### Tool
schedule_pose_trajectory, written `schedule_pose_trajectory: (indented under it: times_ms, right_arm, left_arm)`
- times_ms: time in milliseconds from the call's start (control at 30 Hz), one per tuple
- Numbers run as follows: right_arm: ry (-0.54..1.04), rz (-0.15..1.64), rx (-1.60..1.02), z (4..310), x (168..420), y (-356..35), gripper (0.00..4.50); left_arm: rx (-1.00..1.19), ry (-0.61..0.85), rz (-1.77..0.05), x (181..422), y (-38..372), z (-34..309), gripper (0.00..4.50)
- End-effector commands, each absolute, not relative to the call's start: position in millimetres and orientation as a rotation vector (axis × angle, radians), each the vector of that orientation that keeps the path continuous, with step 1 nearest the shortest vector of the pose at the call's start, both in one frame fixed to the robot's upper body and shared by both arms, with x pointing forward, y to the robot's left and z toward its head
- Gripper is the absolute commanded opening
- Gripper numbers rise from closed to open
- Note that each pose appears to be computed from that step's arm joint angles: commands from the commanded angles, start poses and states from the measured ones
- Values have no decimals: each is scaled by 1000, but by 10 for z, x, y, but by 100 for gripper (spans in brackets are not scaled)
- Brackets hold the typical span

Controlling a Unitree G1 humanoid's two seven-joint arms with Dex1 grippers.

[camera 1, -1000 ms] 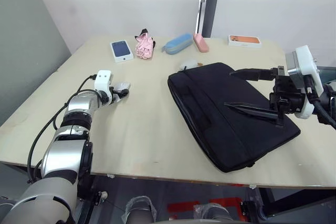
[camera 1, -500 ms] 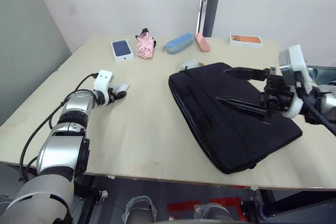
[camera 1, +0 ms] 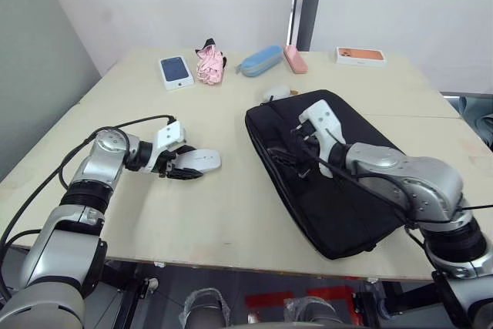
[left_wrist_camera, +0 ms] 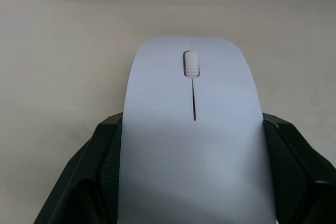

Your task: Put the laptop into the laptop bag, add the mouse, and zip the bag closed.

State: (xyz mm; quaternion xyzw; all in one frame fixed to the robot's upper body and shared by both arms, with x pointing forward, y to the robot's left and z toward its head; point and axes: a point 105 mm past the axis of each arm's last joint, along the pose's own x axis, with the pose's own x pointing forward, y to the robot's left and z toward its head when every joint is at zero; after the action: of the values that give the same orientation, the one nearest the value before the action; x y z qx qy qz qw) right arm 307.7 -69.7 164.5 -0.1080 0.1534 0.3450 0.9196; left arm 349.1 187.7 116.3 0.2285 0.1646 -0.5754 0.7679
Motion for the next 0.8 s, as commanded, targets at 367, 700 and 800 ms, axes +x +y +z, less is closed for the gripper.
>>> schedule_pose_trajectory:
  times_ms: [367,700,800]
  right_arm:
    - [360,670,-410,1430,3135,-521,450]
    - [387,619,-571,1192,3233,-636,327]
    - [370,635,-568,1243,3229,-630,230]
  left_arm:
    - [469,280,-1352,3355,1621,1325,287]
    - [415,253,-1379,3302,1552,1405,287]
    - [410,249,-1372,3297,1556,1425,287]
